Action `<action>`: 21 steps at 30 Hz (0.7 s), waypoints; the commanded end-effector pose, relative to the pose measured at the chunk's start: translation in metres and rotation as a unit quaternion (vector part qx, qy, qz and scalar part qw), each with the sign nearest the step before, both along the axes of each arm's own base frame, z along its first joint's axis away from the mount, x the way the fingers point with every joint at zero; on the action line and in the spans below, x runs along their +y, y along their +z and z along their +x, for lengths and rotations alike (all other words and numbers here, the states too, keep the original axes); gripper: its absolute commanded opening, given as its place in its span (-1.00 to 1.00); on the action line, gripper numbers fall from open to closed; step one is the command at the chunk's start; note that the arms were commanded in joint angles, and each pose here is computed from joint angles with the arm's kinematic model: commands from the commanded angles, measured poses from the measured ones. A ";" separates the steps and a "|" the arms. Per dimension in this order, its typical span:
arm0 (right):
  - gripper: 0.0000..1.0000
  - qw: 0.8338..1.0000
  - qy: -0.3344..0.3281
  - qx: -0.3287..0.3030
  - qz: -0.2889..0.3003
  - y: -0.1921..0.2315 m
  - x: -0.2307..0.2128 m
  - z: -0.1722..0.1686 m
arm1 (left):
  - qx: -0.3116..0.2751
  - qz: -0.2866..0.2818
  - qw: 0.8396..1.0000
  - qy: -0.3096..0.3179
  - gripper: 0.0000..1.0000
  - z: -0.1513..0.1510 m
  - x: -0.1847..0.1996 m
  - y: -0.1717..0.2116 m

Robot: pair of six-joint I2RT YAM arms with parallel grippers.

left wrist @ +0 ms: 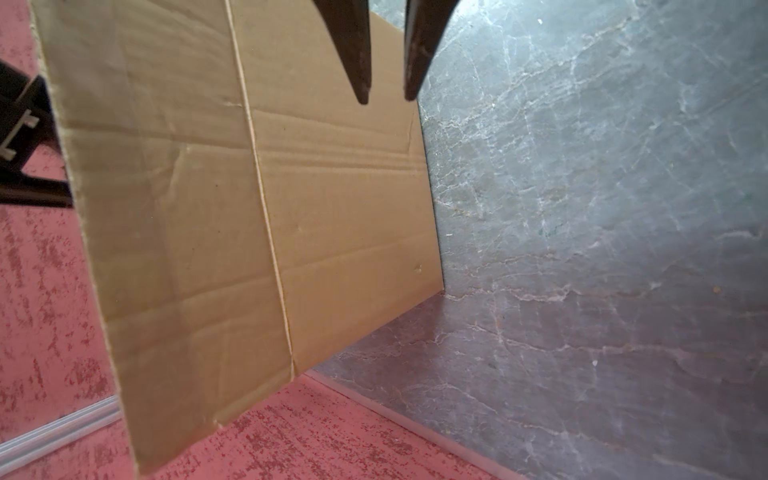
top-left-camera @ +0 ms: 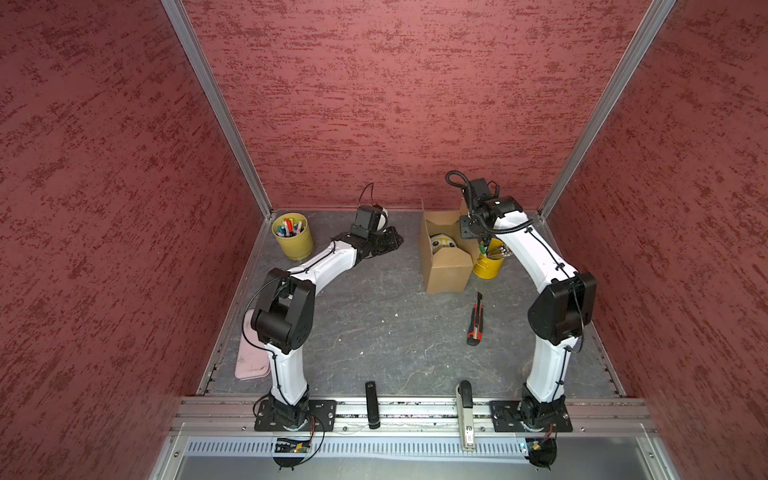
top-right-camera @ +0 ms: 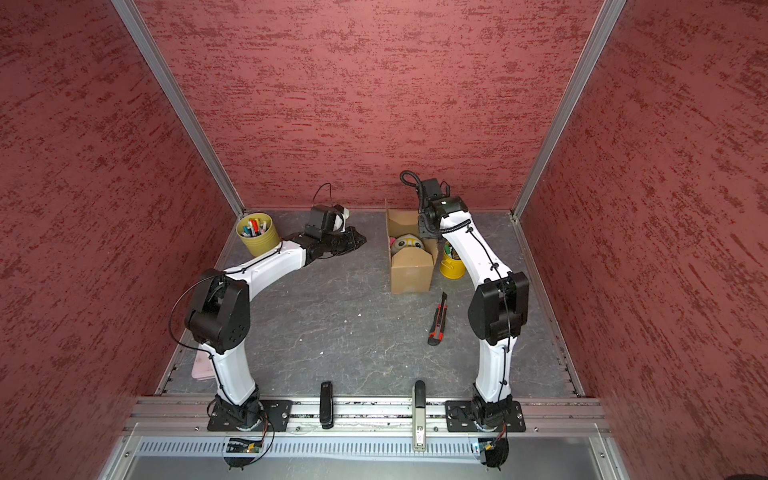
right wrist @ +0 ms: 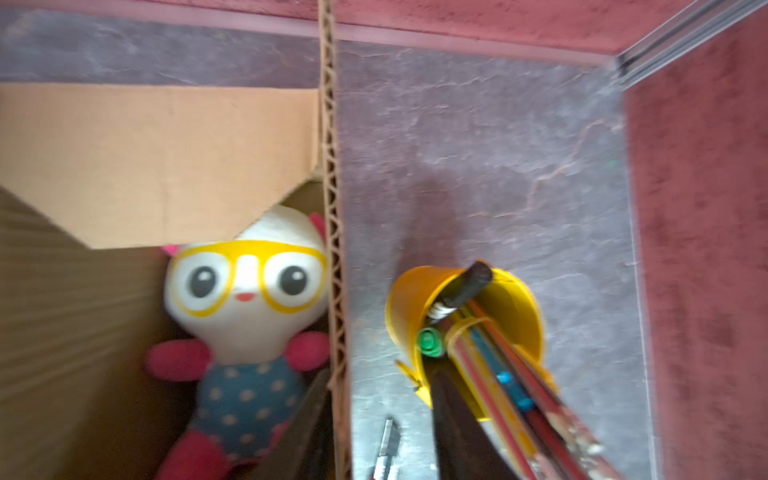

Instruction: Unpack the express box

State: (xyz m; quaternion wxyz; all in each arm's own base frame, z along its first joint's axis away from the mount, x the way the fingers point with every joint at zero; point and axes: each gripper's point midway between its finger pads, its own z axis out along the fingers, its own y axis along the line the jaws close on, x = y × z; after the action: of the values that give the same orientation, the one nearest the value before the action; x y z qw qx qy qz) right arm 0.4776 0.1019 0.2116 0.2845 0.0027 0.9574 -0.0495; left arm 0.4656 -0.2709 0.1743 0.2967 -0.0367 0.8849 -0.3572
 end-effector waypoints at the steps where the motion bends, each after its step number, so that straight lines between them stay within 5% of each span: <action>1: -0.45 0.997 0.027 -0.017 0.066 0.017 0.020 0.000 | -0.040 -0.003 0.999 0.002 -0.50 -0.007 0.005 0.039; 8: -0.80 0.989 0.045 -0.020 0.138 0.023 0.044 -0.012 | -0.060 0.000 0.998 0.003 -0.19 -0.028 0.020 0.069; 15: -0.92 0.985 0.053 -0.021 0.165 0.032 0.067 -0.034 | -0.076 -0.003 0.997 -0.007 0.37 -0.057 0.028 0.097; 21: -0.94 0.983 0.066 -0.018 0.169 0.034 0.103 -0.064 | -0.076 0.010 0.997 -0.028 0.60 -0.095 0.028 0.105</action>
State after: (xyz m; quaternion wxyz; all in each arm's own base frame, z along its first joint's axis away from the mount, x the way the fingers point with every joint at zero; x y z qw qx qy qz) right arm 0.4265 0.1864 0.2265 0.2782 -0.0163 0.9541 0.1097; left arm 0.3913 -0.2426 0.2806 0.3630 0.0006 0.8557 -0.3687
